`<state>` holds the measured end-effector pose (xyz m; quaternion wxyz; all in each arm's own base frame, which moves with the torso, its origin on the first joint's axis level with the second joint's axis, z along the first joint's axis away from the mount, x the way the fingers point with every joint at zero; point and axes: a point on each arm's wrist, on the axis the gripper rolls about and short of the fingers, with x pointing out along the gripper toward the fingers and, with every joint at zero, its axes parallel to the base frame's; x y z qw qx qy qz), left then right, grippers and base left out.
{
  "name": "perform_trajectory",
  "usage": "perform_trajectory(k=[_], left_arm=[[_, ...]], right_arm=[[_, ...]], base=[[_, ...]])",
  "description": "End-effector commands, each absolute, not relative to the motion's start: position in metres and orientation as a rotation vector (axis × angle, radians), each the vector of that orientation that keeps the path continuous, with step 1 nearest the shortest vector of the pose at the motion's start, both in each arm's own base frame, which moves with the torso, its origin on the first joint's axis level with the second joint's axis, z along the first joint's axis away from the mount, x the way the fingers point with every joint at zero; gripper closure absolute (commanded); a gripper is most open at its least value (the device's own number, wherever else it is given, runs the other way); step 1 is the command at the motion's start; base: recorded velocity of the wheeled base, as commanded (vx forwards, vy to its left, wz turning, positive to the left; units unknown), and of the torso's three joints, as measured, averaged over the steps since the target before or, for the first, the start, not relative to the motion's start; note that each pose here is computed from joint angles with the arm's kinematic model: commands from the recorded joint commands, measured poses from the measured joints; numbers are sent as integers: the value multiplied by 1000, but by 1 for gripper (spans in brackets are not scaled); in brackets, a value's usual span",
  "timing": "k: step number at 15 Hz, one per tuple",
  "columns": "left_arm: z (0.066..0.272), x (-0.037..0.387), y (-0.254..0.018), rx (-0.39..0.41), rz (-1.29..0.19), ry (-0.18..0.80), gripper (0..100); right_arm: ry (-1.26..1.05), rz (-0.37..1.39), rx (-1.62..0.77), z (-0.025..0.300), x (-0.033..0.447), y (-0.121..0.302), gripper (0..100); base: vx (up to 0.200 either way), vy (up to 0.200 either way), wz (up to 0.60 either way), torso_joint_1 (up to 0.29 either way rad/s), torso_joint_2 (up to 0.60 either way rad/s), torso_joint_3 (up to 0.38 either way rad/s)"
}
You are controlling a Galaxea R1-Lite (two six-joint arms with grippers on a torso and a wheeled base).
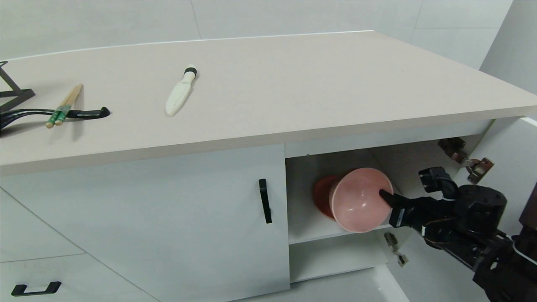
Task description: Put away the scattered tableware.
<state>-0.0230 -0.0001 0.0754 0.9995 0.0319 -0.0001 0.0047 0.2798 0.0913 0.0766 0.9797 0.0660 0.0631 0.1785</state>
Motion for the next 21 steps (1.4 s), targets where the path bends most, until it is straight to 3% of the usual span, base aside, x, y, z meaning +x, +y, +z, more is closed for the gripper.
perform_trajectory(k=[1,6,21], left_arm=[[77,-23,-1,105,-50,-13,0],[75,-23,-2,66,-55,-2,0],[75,-23,-1,54,-54,-1,0]], right_arm=[[152,350,130,51,310,98,100],[151,310,128,52,332,90,100],[166,280,126,44,333,90,100]], base=[[0,0,0,0,0,0],[0,0,0,0,0,0],[0,0,0,0,0,0]])
